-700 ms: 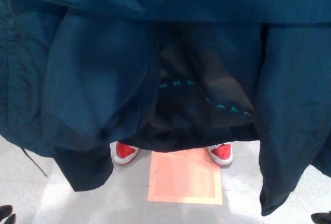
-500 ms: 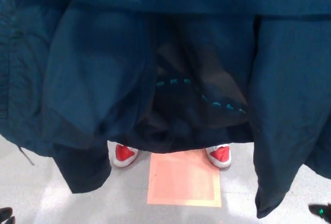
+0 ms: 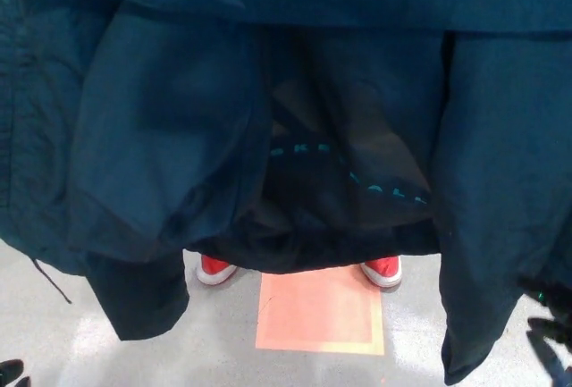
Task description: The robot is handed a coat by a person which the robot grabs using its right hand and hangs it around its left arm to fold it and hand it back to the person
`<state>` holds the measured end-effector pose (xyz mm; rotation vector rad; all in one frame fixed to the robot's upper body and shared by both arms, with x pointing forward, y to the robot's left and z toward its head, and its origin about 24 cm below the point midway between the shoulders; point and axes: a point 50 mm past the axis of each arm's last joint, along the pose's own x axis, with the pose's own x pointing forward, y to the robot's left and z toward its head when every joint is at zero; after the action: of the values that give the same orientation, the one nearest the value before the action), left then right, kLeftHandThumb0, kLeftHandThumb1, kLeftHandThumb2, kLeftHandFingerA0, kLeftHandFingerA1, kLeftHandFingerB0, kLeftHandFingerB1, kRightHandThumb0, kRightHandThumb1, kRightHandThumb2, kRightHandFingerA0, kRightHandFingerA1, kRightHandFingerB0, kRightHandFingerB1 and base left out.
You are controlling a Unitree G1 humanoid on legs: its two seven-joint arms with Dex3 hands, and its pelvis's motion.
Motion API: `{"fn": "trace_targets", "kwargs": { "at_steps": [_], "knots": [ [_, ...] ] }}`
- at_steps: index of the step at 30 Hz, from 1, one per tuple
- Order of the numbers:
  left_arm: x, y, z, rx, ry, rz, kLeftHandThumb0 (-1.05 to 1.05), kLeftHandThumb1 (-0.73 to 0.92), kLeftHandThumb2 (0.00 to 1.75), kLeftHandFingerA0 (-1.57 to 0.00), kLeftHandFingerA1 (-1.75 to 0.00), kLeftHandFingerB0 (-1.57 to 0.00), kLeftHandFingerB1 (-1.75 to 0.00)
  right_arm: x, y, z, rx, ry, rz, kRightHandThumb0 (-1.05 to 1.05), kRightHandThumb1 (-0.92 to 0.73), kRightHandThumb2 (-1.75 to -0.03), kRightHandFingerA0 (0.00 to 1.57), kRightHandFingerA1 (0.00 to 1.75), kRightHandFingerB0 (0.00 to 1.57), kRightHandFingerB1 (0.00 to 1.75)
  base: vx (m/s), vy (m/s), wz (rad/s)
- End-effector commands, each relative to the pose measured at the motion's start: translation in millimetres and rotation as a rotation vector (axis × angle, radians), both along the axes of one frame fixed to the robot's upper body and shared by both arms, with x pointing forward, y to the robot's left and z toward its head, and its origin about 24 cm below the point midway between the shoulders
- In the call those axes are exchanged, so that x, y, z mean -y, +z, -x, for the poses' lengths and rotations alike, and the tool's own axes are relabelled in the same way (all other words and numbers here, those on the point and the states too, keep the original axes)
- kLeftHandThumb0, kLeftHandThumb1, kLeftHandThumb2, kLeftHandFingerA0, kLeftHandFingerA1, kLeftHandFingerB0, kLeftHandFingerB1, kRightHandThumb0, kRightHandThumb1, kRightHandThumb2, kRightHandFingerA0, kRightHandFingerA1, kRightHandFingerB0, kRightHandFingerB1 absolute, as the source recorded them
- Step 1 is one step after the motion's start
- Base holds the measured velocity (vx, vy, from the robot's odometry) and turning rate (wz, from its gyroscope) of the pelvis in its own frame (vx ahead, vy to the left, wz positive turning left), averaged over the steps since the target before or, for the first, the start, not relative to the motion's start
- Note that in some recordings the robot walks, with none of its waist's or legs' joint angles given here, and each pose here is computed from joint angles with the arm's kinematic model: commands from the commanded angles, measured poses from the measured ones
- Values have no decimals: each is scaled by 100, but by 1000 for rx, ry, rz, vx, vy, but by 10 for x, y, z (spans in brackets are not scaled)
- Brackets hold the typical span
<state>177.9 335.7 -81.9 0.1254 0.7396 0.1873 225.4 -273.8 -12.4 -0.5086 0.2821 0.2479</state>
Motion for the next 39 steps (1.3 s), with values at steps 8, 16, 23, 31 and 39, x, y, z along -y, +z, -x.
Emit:
{"fn": "trace_targets", "kwargs": {
  "at_steps": [8,16,23,31,39],
  "knots": [
    [-48,77,-46,85,32,52,-59,84,65,-21,-34,-17,-31,-451,2651,556,524,1063,-583,-105,-92,-79,36,54,23,39,0,0,0],
    [-74,150,-173,90,38,45,-62,85,65,-22,-35,-17,-31,-337,3306,421,653,958,-447,-94,-86,-67,32,34,18,28,0,0,0],
    [-100,148,-109,89,8,33,-63,86,66,-21,-34,-17,-32,-412,3851,392,994,791,-239,-95,-84,-66,36,39,27,29,0,0,0],
    [-89,181,-182,97,-1,42,-60,87,66,-21,-33,-19,-31,-639,4306,358,996,726,141,-43,-36,-101,4,56,2,54,0,0,0],
    [-75,195,-238,106,27,81,-59,87,66,-24,-34,-18,-32,-859,4573,250,1011,760,384,-82,-62,-89,8,60,6,51,0,0,0]
  ]
}}
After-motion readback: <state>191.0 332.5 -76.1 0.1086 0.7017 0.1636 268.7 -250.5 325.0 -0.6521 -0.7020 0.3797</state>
